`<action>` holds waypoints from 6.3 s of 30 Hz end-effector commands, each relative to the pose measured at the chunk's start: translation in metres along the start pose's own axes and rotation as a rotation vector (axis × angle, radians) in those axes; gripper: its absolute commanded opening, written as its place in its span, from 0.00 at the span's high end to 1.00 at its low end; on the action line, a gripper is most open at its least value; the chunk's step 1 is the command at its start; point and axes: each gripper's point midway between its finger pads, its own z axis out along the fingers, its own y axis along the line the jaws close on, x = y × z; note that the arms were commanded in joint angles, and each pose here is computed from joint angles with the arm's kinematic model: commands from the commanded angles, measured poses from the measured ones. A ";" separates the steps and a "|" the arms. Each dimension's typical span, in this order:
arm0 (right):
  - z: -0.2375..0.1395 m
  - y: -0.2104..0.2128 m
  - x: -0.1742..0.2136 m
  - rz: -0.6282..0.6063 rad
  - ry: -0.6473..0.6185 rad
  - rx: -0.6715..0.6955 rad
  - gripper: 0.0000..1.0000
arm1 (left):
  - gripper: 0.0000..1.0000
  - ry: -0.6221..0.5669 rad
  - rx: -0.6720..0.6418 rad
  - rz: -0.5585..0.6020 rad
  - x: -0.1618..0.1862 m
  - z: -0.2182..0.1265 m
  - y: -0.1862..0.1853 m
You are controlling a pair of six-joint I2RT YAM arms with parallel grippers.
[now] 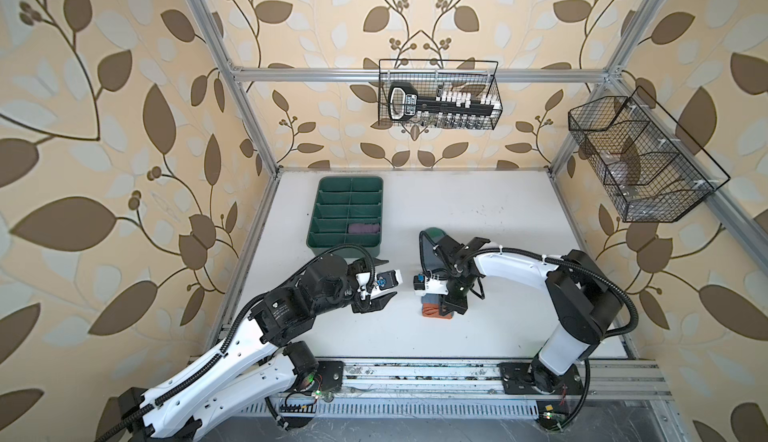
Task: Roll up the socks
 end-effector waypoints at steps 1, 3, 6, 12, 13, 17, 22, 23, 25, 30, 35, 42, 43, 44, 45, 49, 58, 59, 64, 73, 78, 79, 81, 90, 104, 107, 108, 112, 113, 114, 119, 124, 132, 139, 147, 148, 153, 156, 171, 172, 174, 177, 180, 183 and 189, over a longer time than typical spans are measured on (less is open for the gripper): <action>0.001 0.005 -0.003 0.016 -0.011 -0.083 1.00 | 0.27 -0.020 -0.032 0.228 0.001 0.024 -0.010; 0.004 0.001 0.000 0.038 0.005 -0.099 1.00 | 0.28 -0.002 -0.014 0.338 0.005 0.040 -0.027; 0.008 -0.002 0.003 0.065 0.024 -0.126 1.00 | 0.29 0.017 0.058 0.438 0.007 0.058 -0.057; 0.008 -0.011 0.003 0.086 0.019 -0.125 1.00 | 0.37 0.046 0.210 0.490 0.023 0.088 -0.119; 0.007 -0.012 0.003 0.091 0.018 -0.124 1.00 | 0.39 0.056 0.215 0.476 0.027 0.094 -0.123; 0.008 -0.013 0.001 0.099 0.017 -0.131 1.00 | 0.46 0.106 0.203 0.448 0.040 0.113 -0.128; 0.009 -0.013 -0.001 0.107 0.010 -0.143 1.00 | 0.54 0.155 0.114 0.393 0.048 0.141 -0.120; 0.009 -0.013 -0.002 0.108 0.006 -0.142 1.00 | 0.56 0.170 0.098 0.381 0.050 0.146 -0.117; 0.010 -0.013 -0.002 0.111 0.005 -0.142 1.00 | 0.62 0.201 0.081 0.369 0.054 0.156 -0.114; 0.011 -0.016 -0.001 0.122 0.013 -0.128 1.00 | 0.66 0.270 0.110 0.331 0.079 0.175 -0.120; 0.009 -0.016 -0.002 0.120 0.006 -0.123 1.00 | 0.70 0.294 0.109 0.270 0.090 0.181 -0.115; 0.004 -0.016 -0.005 0.113 -0.010 -0.109 0.98 | 0.87 0.329 0.171 0.232 0.102 0.185 -0.124; 0.004 -0.017 -0.005 0.115 -0.013 -0.103 0.95 | 0.91 0.341 0.186 0.228 0.104 0.185 -0.127; 0.003 -0.018 -0.005 0.116 -0.018 -0.096 0.93 | 0.94 0.350 0.199 0.221 0.106 0.185 -0.129; 0.001 -0.020 -0.006 0.113 -0.030 -0.085 0.91 | 0.98 0.358 0.221 0.208 0.108 0.185 -0.131; -0.018 -0.031 -0.012 0.100 -0.106 0.013 0.81 | 1.00 0.384 0.315 0.128 0.110 0.179 -0.139; -0.115 -0.092 0.003 0.207 -0.354 0.556 0.68 | 0.99 0.439 0.557 -0.112 0.099 0.158 -0.144; -0.129 -0.102 0.010 0.249 -0.374 0.644 0.67 | 0.99 0.443 0.579 -0.146 0.098 0.156 -0.144; -0.194 -0.118 0.052 0.398 -0.369 1.011 0.66 | 0.98 0.475 0.658 -0.297 0.096 0.156 -0.138; -0.164 -0.034 0.047 -0.081 -0.245 1.116 0.61 | 0.97 0.487 0.866 -0.638 0.085 0.163 -0.127; -0.101 0.018 0.046 -0.460 -0.178 0.993 0.30 | 0.97 0.548 0.869 -0.719 0.097 0.169 -0.120; -0.087 0.028 0.043 -0.530 -0.184 0.960 0.09 | 0.97 0.555 0.867 -0.729 0.099 0.171 -0.119; -0.069 0.037 0.030 -0.606 -0.206 0.951 0.09 | 0.97 0.568 0.867 -0.740 0.101 0.174 -0.118; -0.011 0.010 -0.017 -0.603 -0.082 0.890 0.22 | 0.98 0.588 0.873 -0.760 0.105 0.177 -0.118; 0.011 -0.022 0.010 -0.487 0.068 0.850 0.98 | 0.90 0.528 0.810 -0.720 0.088 0.171 -0.099; 0.018 -0.010 0.022 -0.479 0.102 0.749 1.00 | 0.80 0.471 0.702 -0.700 0.077 0.165 -0.074; 0.020 -0.005 0.024 -0.475 0.103 0.709 1.00 | 0.77 0.450 0.656 -0.695 0.074 0.162 -0.064; 0.025 0.020 0.026 -0.418 0.069 0.525 1.00 | 0.72 0.328 0.393 -0.635 0.054 0.133 -0.004; 0.025 0.026 0.025 -0.398 0.060 0.479 1.00 | 0.72 0.300 0.305 -0.607 0.050 0.123 0.013; 0.026 0.032 0.024 -0.376 0.057 0.427 1.00 | 0.70 0.268 0.184 -0.568 0.044 0.108 0.033; 0.025 0.048 0.021 -0.234 0.069 0.198 1.00 | 0.57 0.138 -0.128 -0.278 0.020 0.033 0.075; 0.033 0.046 0.024 -0.108 0.121 0.036 1.00 | 0.58 0.144 -0.036 0.012 0.001 -0.012 0.051; 0.050 0.031 0.024 -0.048 0.182 -0.023 1.00 | 0.62 0.231 0.117 0.479 -0.015 0.018 -0.039; 0.049 0.017 0.017 -0.035 0.179 -0.007 1.00 | 0.66 0.183 0.321 0.374 0.014 0.065 -0.135; 0.049 0.014 0.014 -0.030 0.173 -0.008 1.00 | 0.66 0.243 0.292 0.205 0.052 0.116 -0.163; 0.049 0.014 0.014 -0.030 0.173 -0.008 1.00 | 0.67 0.246 0.283 0.185 0.054 0.122 -0.163; 0.048 0.016 0.011 -0.032 0.159 -0.014 1.00 | 0.67 0.265 0.168 0.079 0.058 0.148 -0.143; 0.048 0.019 0.009 -0.034 0.149 -0.028 1.00 | 0.66 0.289 0.123 0.057 0.066 0.156 -0.135; 0.016 0.003 -0.003 -0.041 0.035 0.134 0.76 | 1.00 0.418 0.255 0.004 0.098 0.160 -0.158; 0.006 0.000 -0.004 -0.030 0.001 0.172 0.69 | 1.00 0.423 0.315 -0.017 0.096 0.155 -0.163; -0.018 -0.009 -0.004 0.003 -0.070 0.276 0.49 | 1.00 0.446 0.422 -0.066 0.097 0.144 -0.170; -0.063 -0.028 0.003 0.065 -0.181 0.469 0.35 | 1.00 0.488 0.535 -0.129 0.102 0.135 -0.177; -0.120 -0.050 0.018 0.169 -0.294 0.693 0.33 | 1.00 0.519 0.620 -0.199 0.105 0.133 -0.183; -0.191 -0.058 0.027 0.269 -0.495 0.927 0.34 | 1.00 0.548 0.717 -0.310 0.104 0.135 -0.187; -0.331 -0.008 0.030 0.316 -1.115 1.282 0.14 | 1.00 0.634 0.885 -0.490 0.101 0.139 -0.187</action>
